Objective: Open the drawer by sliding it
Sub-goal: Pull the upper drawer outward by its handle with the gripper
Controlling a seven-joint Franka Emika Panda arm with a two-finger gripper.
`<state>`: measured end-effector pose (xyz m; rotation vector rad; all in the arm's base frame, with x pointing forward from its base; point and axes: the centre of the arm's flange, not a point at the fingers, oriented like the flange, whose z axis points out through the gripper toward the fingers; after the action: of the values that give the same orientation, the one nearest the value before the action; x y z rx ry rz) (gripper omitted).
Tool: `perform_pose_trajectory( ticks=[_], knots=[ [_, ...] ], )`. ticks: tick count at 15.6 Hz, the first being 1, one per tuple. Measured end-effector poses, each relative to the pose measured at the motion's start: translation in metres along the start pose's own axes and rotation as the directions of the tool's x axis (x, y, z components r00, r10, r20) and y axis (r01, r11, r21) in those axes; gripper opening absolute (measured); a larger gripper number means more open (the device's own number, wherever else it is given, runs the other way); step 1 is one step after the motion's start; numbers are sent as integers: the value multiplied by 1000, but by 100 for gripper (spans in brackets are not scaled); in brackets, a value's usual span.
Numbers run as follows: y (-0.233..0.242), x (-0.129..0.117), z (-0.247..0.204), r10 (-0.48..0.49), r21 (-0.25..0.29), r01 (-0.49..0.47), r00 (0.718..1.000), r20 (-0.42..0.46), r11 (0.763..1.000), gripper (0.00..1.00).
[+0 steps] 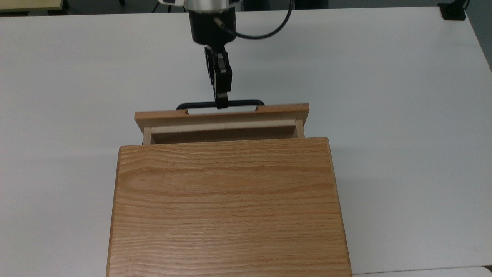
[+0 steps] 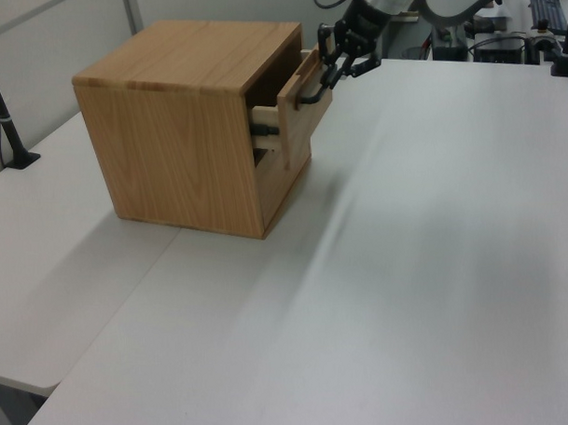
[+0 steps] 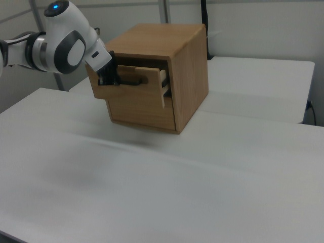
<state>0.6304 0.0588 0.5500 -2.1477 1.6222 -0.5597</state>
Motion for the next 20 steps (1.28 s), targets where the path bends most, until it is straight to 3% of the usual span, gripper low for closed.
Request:
perform_pose_trajectory(
  ticks=[16, 20],
  knots=[
    [56, -3, -33, -27, -29, 28, 999, 44, 999, 19],
    [71, 10, -45, -40, -71, 49, 992, 120, 996, 19]
  ],
)
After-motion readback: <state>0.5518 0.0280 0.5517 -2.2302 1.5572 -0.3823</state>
